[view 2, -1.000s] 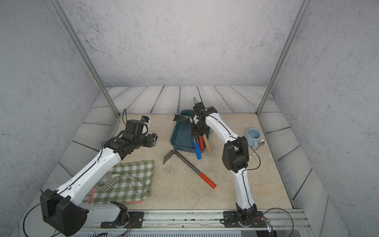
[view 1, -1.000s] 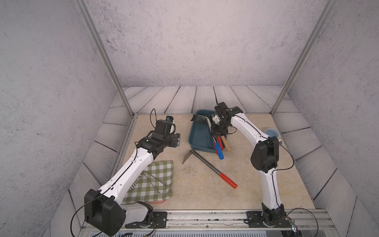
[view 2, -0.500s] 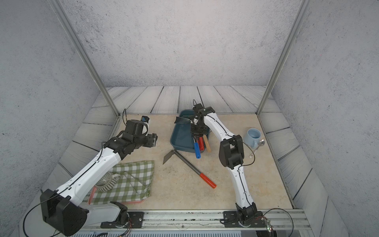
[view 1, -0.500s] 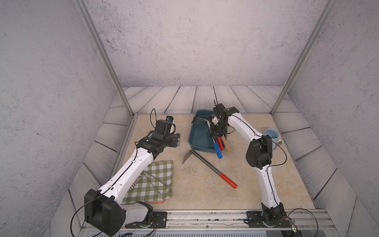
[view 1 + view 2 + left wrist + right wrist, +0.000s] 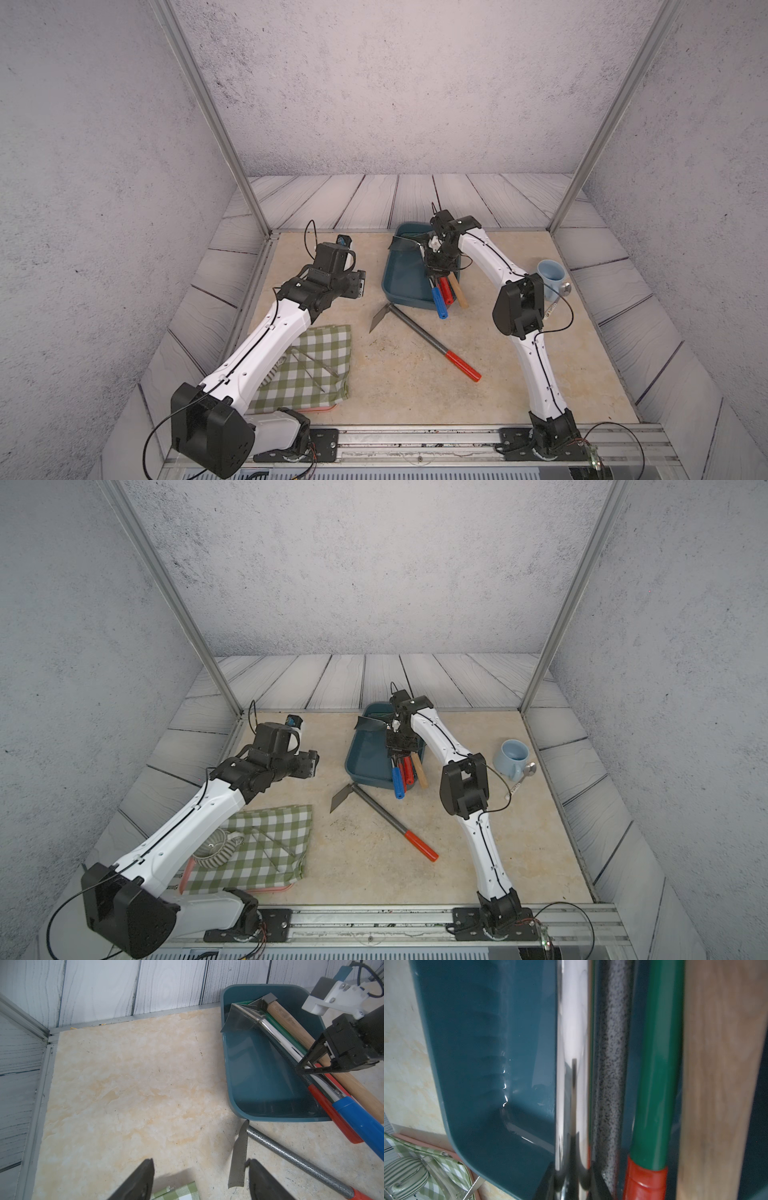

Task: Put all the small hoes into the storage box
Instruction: Place the hoe in the storage box.

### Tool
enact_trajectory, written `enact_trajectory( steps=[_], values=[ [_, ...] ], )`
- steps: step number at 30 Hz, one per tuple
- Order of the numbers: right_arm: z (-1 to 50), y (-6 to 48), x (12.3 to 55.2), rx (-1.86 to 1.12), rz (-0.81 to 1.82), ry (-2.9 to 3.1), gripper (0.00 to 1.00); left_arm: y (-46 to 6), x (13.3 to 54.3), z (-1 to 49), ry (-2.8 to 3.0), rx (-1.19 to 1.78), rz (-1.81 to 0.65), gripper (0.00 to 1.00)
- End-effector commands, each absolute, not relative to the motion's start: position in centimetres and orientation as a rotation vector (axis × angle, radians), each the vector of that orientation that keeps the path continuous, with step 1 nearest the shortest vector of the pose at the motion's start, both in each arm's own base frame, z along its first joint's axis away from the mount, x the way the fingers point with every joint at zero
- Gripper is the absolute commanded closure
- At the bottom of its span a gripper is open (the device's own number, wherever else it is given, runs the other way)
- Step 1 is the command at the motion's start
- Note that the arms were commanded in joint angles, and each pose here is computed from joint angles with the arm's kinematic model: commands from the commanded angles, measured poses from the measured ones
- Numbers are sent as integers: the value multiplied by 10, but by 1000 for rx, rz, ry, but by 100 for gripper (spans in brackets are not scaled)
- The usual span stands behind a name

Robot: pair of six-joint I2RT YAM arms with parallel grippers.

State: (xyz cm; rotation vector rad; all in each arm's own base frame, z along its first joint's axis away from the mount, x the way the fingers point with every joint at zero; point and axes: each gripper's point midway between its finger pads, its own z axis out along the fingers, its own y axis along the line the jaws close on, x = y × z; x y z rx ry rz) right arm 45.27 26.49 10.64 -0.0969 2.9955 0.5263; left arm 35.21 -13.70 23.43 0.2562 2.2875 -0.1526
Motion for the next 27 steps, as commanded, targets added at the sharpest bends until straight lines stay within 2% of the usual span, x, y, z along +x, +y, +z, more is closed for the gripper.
enact_trajectory(
  steps=[1, 14, 27],
  values=[
    [109, 252, 459, -91, 451, 2989, 100, -134, 353, 230, 2292, 257, -138, 26],
    [125, 226, 472, -204, 214, 2911, 100, -135, 353, 230, 2291, 259, -137, 26],
    [111, 212, 481, -363, 33, 2882, 100, -135, 353, 228, 2296, 262, -137, 26]
  ],
)
